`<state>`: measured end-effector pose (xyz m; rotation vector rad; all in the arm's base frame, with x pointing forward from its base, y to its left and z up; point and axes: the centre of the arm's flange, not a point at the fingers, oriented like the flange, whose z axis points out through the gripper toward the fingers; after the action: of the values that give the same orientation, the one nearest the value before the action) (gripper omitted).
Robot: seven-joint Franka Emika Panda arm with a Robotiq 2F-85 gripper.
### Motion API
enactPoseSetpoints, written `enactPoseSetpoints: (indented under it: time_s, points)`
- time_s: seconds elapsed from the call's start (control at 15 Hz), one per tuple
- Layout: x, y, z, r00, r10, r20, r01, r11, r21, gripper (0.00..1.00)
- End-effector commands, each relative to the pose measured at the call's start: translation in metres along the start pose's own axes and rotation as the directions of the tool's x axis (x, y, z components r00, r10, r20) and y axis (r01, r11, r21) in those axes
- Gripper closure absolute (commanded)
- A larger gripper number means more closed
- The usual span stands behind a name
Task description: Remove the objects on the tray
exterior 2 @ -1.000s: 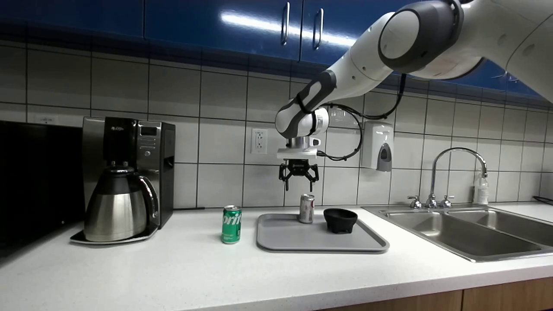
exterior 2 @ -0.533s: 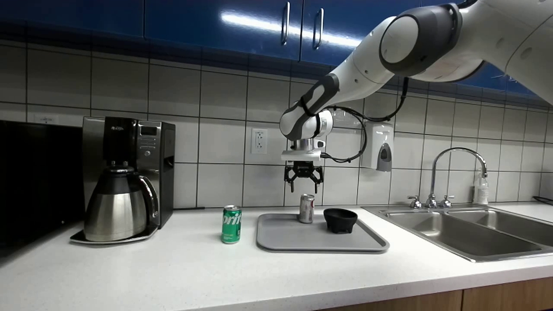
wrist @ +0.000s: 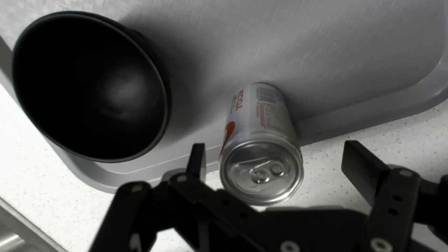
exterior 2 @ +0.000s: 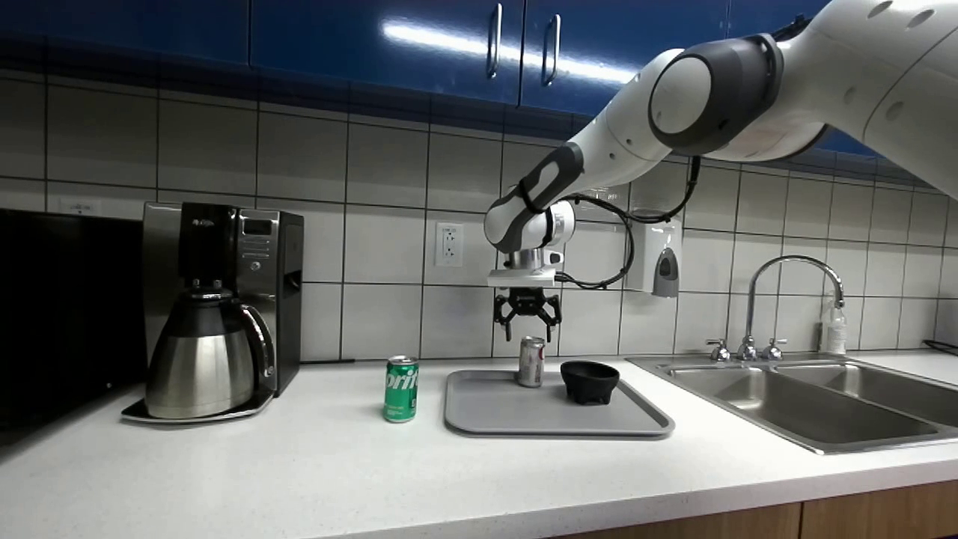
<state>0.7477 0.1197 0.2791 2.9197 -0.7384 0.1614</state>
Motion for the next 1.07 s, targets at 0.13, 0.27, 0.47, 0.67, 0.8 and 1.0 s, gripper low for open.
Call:
enactPoseSetpoints:
  time_s: [0.13, 0.27, 0.47, 0.67, 0.8, 1.0]
  points:
    - [0.025, -0.012, 0.004, 0.999, 0.035, 0.017, -0.035, 0.999, -0.014, 0.0]
    - [0.028, -0.013, 0.007, 0.999, 0.036, 0.022, -0.036, 0.999, -0.02, 0.0]
    - [0.034, -0.012, 0.01, 0.999, 0.04, 0.027, -0.039, 0.999, -0.025, 0.0]
    - [0.038, -0.01, 0.014, 0.998, 0.043, 0.038, -0.042, 0.998, -0.036, 0.0]
    - [0.039, -0.01, 0.017, 0.998, 0.041, 0.042, -0.04, 0.998, -0.04, 0.0]
    - [0.039, -0.014, 0.021, 0.998, 0.034, 0.048, -0.032, 0.999, -0.038, 0.0]
